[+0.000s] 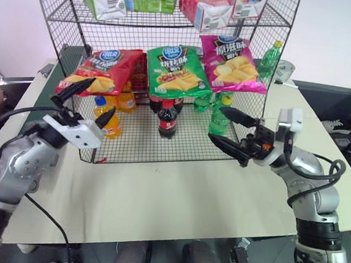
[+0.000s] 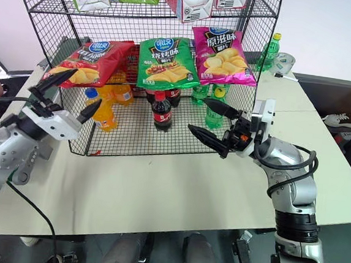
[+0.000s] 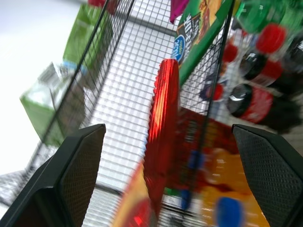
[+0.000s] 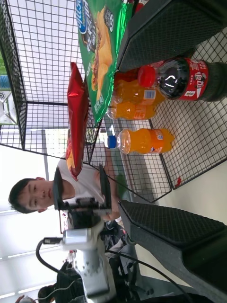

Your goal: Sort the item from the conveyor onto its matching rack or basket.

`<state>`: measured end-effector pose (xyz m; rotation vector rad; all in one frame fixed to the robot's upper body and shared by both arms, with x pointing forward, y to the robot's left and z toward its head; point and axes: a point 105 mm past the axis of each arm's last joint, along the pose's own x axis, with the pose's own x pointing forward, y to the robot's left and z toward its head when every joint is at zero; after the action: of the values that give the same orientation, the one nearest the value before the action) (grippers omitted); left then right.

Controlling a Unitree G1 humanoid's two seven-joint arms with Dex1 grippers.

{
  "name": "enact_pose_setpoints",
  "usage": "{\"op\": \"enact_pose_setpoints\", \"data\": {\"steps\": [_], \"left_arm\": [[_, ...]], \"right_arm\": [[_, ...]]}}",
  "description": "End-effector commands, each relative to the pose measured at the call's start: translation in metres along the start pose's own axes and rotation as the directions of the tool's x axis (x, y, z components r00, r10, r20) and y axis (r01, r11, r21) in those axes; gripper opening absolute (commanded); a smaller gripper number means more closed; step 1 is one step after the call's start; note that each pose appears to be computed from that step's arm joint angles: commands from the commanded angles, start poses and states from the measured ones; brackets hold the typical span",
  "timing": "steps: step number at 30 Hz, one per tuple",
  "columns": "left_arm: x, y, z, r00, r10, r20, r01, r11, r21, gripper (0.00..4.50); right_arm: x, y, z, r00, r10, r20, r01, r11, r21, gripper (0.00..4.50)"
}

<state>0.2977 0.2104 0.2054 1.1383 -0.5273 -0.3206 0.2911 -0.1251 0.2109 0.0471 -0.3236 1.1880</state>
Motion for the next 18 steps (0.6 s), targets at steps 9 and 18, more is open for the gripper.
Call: {"op": "enact_pose_setpoints", "data": {"steps": [9,18], "left_arm": [[-0.052,-0.017,0.013,0.988,-0.156,-0.010,0.106,0.714,-0.692,4.45],[-0.093,-0.008,-0.012,0.965,-0.220,-0.141,0.036,0.647,-0.762,4.45]], "right_arm": [[-0.027,0.007,0.001,0.993,0.037,-0.111,-0.043,0.998,-0.048,4.50],[-0.049,0.009,-0.003,0.981,0.033,-0.191,-0.044,0.998,-0.050,4.50]]}}
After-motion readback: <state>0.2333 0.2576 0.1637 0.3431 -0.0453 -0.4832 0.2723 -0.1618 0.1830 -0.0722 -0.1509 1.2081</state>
